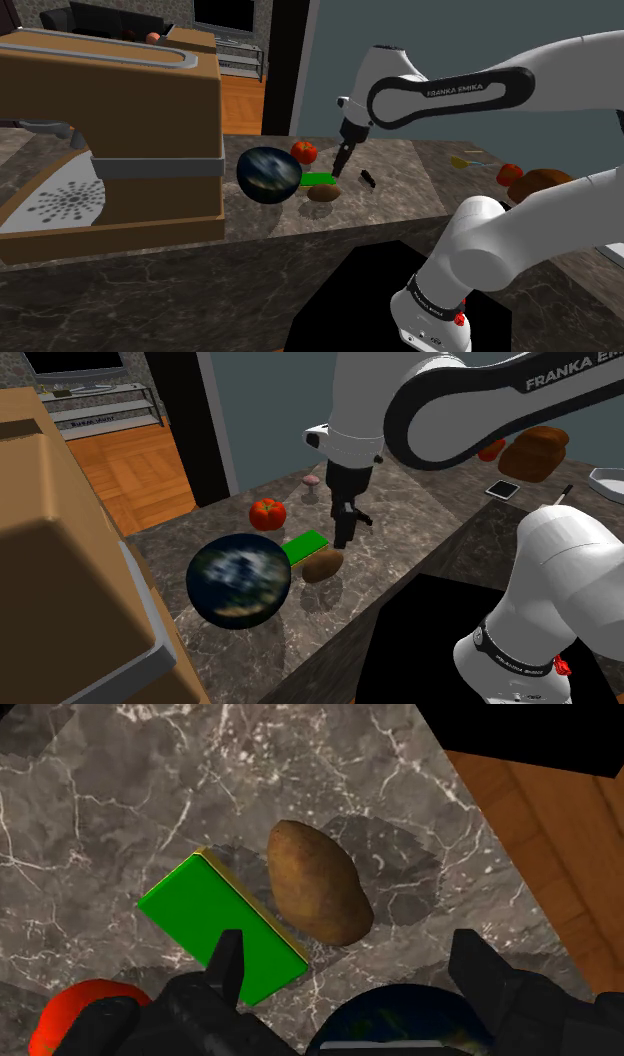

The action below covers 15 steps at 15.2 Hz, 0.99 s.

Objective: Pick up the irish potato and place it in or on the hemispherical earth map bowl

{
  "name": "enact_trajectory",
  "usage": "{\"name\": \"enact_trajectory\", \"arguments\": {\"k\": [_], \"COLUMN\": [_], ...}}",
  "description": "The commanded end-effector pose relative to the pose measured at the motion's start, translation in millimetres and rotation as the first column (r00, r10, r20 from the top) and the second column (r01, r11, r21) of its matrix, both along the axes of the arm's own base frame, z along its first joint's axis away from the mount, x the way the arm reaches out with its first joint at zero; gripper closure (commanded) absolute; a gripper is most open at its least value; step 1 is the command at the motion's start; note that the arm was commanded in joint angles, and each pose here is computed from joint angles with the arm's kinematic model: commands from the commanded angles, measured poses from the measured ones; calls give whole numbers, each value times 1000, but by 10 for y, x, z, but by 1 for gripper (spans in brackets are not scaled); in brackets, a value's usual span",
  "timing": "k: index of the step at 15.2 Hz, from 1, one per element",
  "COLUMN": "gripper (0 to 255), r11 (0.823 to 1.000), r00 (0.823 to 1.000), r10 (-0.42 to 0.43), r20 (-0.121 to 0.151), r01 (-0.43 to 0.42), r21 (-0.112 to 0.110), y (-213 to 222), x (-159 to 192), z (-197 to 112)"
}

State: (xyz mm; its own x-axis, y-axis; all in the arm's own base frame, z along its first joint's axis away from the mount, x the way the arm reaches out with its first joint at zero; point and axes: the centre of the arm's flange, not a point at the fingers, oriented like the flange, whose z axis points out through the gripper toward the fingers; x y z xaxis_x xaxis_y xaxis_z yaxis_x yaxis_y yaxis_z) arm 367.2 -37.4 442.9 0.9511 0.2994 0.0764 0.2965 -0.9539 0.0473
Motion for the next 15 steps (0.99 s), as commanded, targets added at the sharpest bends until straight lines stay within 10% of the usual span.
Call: {"name": "enact_trajectory", "arguments": {"k": [1,15], "gripper": [0,0], "r11": [999,992], "r00": [999,990], "r10": [45,129], "r20": [-17,-53], "r01": [-45,-128], "r21": [5,18], "y": [-75,-174], "x": [64,201], "z": [-246,-1155]}}
